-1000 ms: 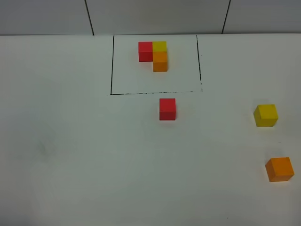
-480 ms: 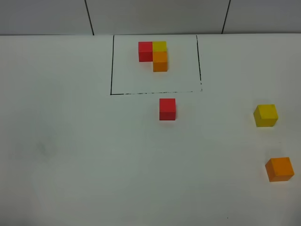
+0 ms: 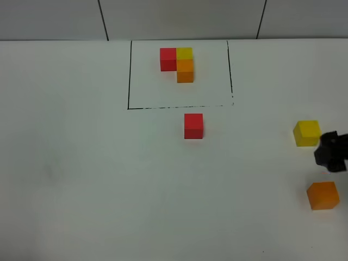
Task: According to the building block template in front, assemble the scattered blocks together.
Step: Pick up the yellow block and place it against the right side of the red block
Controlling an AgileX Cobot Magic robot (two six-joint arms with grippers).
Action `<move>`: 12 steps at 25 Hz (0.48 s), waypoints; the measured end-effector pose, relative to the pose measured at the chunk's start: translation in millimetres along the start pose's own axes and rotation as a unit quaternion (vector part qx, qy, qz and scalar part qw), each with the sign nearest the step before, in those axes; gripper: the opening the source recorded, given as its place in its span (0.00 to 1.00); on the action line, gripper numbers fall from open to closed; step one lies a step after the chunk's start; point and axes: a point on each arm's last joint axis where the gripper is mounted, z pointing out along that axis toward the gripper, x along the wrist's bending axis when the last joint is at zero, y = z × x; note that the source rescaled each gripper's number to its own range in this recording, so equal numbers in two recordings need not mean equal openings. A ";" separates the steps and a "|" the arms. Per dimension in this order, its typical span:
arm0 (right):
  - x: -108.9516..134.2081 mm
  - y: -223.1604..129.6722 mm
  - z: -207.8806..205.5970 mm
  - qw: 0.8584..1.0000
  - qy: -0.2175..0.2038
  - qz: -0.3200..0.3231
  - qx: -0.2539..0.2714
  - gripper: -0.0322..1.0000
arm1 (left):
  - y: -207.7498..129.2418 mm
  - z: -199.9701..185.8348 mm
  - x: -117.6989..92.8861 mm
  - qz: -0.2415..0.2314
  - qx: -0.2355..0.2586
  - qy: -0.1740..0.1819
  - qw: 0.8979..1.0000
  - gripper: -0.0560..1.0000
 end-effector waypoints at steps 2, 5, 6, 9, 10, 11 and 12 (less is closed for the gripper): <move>-2.8 21.6 21.4 1.000 -0.007 -0.009 0.016 1.00 | 0.0 0.0 0.0 0.000 0.000 0.000 1.000 0.73; -4.5 47.6 49.9 0.999 -0.009 -0.016 0.030 1.00 | 0.0 0.0 0.0 0.000 0.000 0.000 1.000 0.73; -5.2 55.5 57.7 0.999 -0.009 -0.016 0.031 1.00 | 0.0 0.0 0.0 0.000 0.000 0.000 1.000 0.73; -7.1 73.3 88.5 0.999 -0.007 -0.016 0.052 1.00 | 0.0 0.0 0.0 0.000 0.000 0.000 1.000 0.73; -7.5 77.7 96.0 0.998 -0.007 -0.016 0.056 1.00 | 0.0 0.0 0.0 0.000 0.000 0.000 1.000 0.73; -8.0 82.6 104.2 0.998 -0.006 -0.015 0.062 1.00 | 0.0 0.0 0.0 0.000 0.000 0.000 1.000 0.73; -8.8 86.9 111.6 0.998 -0.006 -0.014 0.067 1.00 | 0.0 0.0 0.0 0.000 0.000 0.000 1.000 0.73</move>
